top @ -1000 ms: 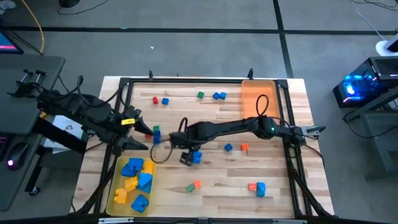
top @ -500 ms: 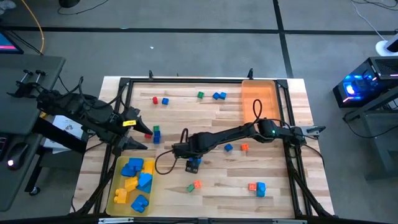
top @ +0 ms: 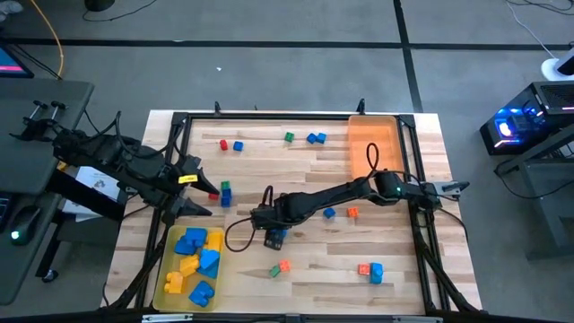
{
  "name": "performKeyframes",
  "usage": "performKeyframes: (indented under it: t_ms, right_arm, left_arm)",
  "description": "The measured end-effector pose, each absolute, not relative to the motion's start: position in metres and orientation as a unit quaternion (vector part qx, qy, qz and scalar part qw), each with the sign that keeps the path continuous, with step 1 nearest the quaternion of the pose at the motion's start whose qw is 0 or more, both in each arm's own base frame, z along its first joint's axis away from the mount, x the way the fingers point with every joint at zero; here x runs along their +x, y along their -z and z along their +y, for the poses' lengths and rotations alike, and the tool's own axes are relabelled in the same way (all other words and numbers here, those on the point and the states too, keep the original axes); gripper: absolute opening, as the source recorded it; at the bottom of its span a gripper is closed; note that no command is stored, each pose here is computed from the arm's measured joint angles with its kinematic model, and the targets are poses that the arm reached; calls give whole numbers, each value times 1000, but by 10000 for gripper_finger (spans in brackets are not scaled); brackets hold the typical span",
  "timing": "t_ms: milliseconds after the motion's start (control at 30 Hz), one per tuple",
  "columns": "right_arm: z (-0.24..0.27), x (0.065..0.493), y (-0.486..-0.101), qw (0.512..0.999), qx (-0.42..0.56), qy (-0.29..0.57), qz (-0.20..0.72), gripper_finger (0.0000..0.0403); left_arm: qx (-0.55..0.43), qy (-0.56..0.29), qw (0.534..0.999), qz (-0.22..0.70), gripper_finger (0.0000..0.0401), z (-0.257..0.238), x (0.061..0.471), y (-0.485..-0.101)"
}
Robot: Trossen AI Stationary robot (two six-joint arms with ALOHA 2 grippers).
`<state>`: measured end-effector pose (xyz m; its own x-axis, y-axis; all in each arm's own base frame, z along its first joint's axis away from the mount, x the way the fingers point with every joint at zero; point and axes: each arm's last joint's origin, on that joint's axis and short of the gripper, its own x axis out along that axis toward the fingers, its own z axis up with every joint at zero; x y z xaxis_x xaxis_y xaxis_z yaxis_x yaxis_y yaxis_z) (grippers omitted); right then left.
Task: Sort blocks by size
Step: Put the large blue game piece into the yellow bin
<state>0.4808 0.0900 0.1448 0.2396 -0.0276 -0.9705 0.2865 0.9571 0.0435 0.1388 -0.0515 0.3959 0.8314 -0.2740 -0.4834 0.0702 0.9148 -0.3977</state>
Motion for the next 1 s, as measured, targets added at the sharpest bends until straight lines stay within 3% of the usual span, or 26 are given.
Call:
performKeyframes:
  t_ms: [133,433,1000]
  right_arm:
    - [88,486,-156,783,137,101,598,314]
    - [91,493,-194,778,171,-23,604,314]
    - [90,503,-204,814,181,34,551,320]
  left_arm:
    - [-178,92,939,279,307,-51,138,-395]
    - [-172,93,941,277,307,-51,139,-395]
    - [-171,93,941,277,307,-51,139,-395]
